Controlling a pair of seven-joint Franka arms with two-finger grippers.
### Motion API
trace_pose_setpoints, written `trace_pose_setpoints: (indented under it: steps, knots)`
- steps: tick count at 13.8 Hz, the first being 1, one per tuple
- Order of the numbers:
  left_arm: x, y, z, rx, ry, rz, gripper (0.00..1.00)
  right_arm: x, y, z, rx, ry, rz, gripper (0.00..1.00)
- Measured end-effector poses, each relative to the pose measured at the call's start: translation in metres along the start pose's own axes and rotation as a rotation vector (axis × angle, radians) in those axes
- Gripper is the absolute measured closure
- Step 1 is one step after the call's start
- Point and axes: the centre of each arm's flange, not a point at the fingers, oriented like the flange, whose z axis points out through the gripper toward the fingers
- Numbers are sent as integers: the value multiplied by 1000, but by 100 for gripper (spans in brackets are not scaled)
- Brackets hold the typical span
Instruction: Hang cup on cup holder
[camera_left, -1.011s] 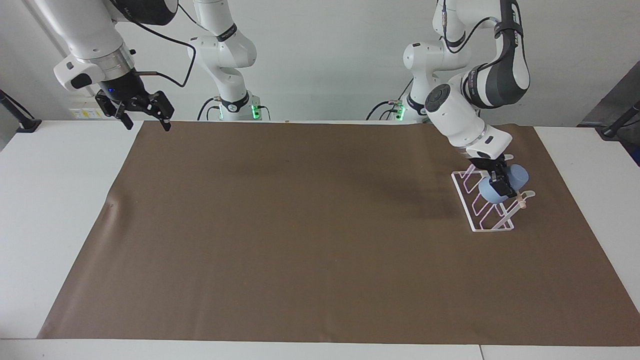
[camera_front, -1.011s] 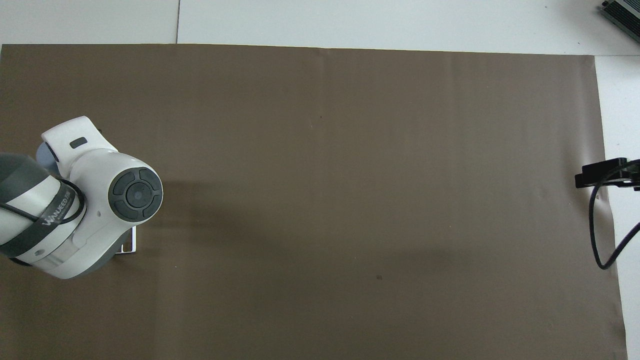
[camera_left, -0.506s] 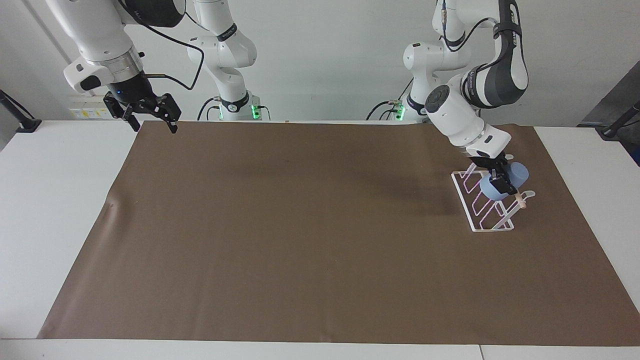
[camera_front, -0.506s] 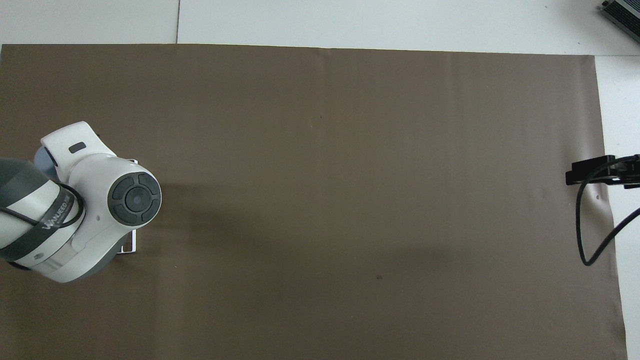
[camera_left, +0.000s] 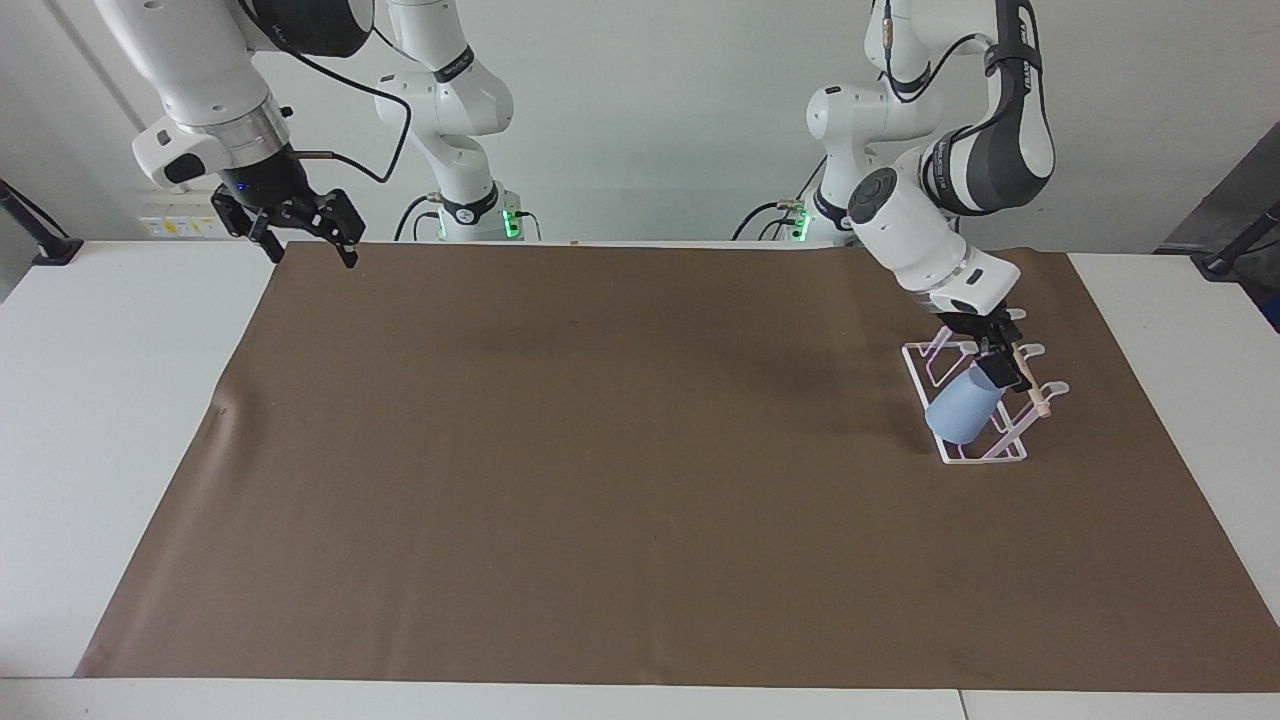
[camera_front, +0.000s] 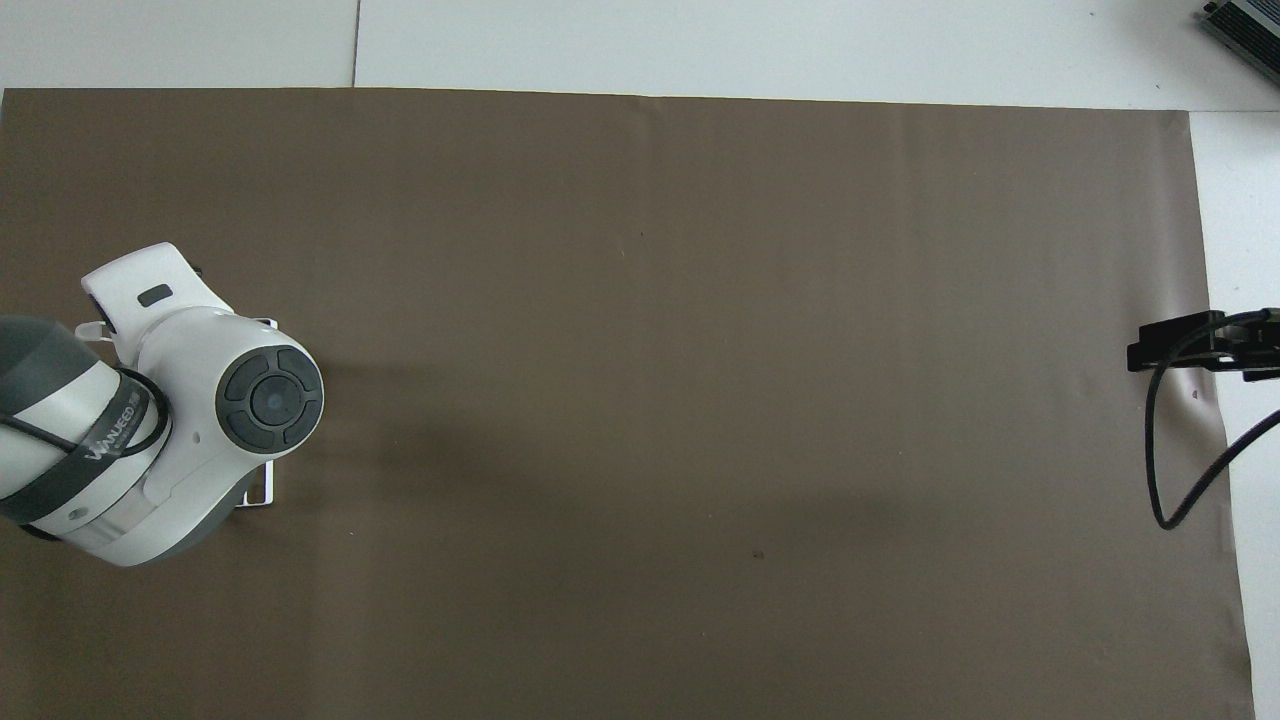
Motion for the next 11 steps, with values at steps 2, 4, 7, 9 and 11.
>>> trace_pose_setpoints:
  steps: [2,4,7,9,11]
  knots:
    - [6,15,-23,-42,-21,1,0,-1,0,1,0,-2,0,0]
    - [14,35,-56,-89,-96,89,0,-1,-1,1,0,-2,-1,0]
    - [31,53,-95,-170,-221,380,0,-1,-1,1,0,-3,-1,0]
    - [46,60,-112,-236,-337,545,0,-1,-1,1,0,-2,-1,0]
    - [68,63,-114,-302,-397,713,0,-1,-1,1,0,-3,-2,0]
